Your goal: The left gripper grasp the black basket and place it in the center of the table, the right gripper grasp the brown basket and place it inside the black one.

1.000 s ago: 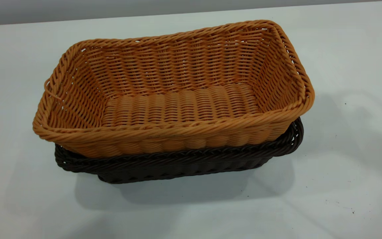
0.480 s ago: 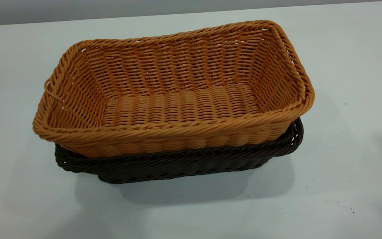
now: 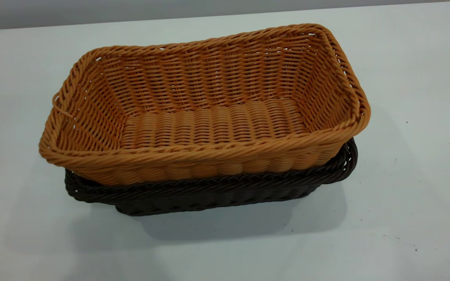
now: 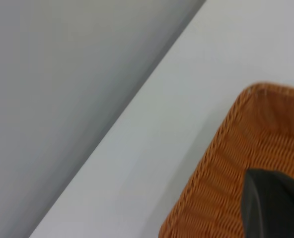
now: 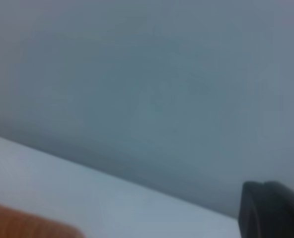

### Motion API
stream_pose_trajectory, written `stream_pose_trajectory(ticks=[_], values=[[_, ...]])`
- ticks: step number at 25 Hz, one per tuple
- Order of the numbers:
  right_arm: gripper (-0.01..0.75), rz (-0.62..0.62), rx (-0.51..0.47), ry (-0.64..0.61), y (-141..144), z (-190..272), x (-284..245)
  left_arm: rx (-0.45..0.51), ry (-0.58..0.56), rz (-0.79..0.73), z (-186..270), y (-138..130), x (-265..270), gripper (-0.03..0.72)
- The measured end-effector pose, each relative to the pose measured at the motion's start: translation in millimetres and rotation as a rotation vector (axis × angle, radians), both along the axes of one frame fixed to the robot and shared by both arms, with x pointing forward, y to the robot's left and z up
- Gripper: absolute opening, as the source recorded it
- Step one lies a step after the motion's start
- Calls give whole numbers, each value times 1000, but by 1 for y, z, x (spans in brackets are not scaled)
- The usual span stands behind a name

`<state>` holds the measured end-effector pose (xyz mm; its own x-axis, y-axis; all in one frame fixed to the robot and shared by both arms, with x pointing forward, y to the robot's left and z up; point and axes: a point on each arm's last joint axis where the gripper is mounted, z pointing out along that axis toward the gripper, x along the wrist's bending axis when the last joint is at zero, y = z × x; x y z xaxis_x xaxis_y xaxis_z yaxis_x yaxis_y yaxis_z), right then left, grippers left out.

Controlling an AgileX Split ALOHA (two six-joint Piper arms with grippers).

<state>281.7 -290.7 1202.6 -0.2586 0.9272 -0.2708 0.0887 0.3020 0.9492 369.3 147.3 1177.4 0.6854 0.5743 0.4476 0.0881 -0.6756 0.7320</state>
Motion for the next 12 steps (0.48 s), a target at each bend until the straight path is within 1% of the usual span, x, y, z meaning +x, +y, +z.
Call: stream_pose_trajectory(ticks=[2,4,8,12], values=[[5,1,2,17,-5,-15,-17,38,5,34,-2,1,-5,-1],[5,-2,17,66,-8,-33,-29,58,22,69,-4,1,-11,-1],[5,23,100,149,-9,-66,-50,101,85,93,-12,-1,-27,-1],[5,73,172,213,-5,-101,-61,166,72,83,-27,-5,-42,-1]])
